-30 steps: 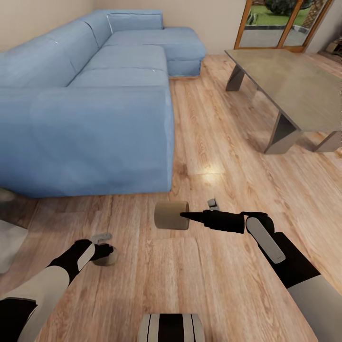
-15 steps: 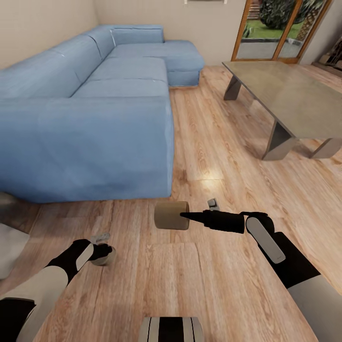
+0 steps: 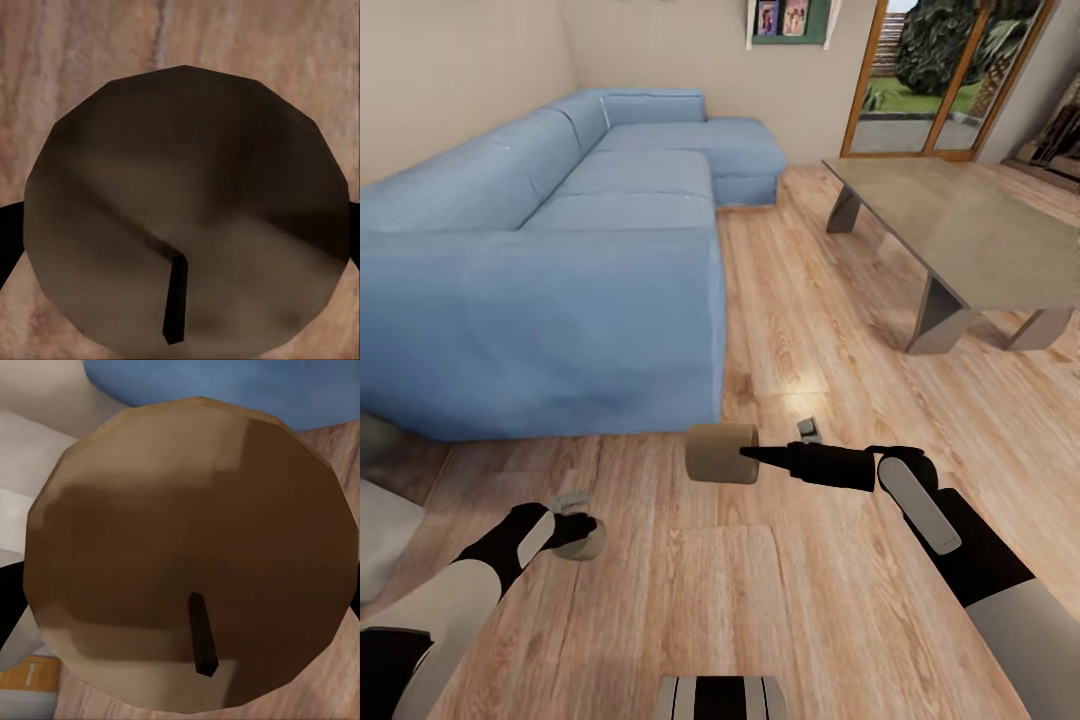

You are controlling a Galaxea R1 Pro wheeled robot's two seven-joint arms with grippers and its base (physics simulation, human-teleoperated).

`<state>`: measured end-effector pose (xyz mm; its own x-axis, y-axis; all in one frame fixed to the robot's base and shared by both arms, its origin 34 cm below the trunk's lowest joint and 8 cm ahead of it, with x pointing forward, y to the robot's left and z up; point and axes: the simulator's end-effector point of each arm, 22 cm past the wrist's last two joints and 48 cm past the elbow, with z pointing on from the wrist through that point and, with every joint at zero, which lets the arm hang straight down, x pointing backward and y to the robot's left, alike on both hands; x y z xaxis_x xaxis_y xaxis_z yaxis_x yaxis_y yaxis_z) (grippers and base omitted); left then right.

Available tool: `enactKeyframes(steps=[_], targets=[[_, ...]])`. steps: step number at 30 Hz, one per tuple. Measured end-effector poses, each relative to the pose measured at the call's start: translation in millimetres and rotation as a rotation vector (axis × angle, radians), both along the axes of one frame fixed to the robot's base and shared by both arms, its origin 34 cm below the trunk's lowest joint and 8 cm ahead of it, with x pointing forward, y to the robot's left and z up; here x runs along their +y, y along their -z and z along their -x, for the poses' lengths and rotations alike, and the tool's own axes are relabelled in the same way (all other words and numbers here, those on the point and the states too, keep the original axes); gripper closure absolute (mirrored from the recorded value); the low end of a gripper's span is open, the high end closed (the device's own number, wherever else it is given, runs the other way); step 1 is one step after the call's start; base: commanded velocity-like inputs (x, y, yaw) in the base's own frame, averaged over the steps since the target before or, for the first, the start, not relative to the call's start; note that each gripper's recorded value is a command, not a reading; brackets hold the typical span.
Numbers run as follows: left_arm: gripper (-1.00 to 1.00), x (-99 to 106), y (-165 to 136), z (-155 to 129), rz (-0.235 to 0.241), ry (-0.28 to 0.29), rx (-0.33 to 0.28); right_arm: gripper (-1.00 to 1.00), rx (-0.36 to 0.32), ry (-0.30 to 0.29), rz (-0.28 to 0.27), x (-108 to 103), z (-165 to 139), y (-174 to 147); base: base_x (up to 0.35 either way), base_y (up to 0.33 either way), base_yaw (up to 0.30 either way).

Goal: Place each of the two pumpkins and all three candles from the living room inside a cabinet in the living room (use any cabinet), then make sure every cabinet is closed, and position the cauldron so it is next to a table in the living room.

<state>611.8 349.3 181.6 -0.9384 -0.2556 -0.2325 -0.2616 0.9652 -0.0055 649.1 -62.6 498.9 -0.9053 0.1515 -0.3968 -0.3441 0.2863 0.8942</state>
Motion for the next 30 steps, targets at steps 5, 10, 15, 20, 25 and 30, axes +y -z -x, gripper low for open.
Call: enactKeyframes(steps=[5, 10, 15, 20, 25, 30], targets=[[1.0, -6, -13, -7, 0.059, 0.012, -0.029, 1.0, -0.019, 0.016, -0.001, -5, -4, -12, -0.003, 0.0, 0.0], [1.0, 8, -26, -10, 0.063, 0.007, -0.038, 1.0, -0.031, 0.029, -0.001, -9, -7, -21, -0.227, 0.0, 0.0], [1.0, 8, -37, -10, 0.071, 0.006, -0.031, 1.0, -0.047, 0.033, 0.0, -9, -7, -32, -0.085, 0.0, 0.0], [1.0, 10, -48, -13, 0.071, 0.006, -0.04, 1.0, -0.062, 0.041, 0.013, -10, -8, -40, -0.059, 0.0, 0.0], [1.0, 8, -59, -10, 0.085, 0.009, -0.015, 1.0, -0.079, 0.051, 0.031, -12, -9, -48, -0.147, 0.0, 0.0], [1.0, 5, -74, -18, 0.088, 0.016, -0.039, 1.0, -0.094, 0.065, 0.057, -15, -10, -56, -0.015, 0.0, -0.031]])
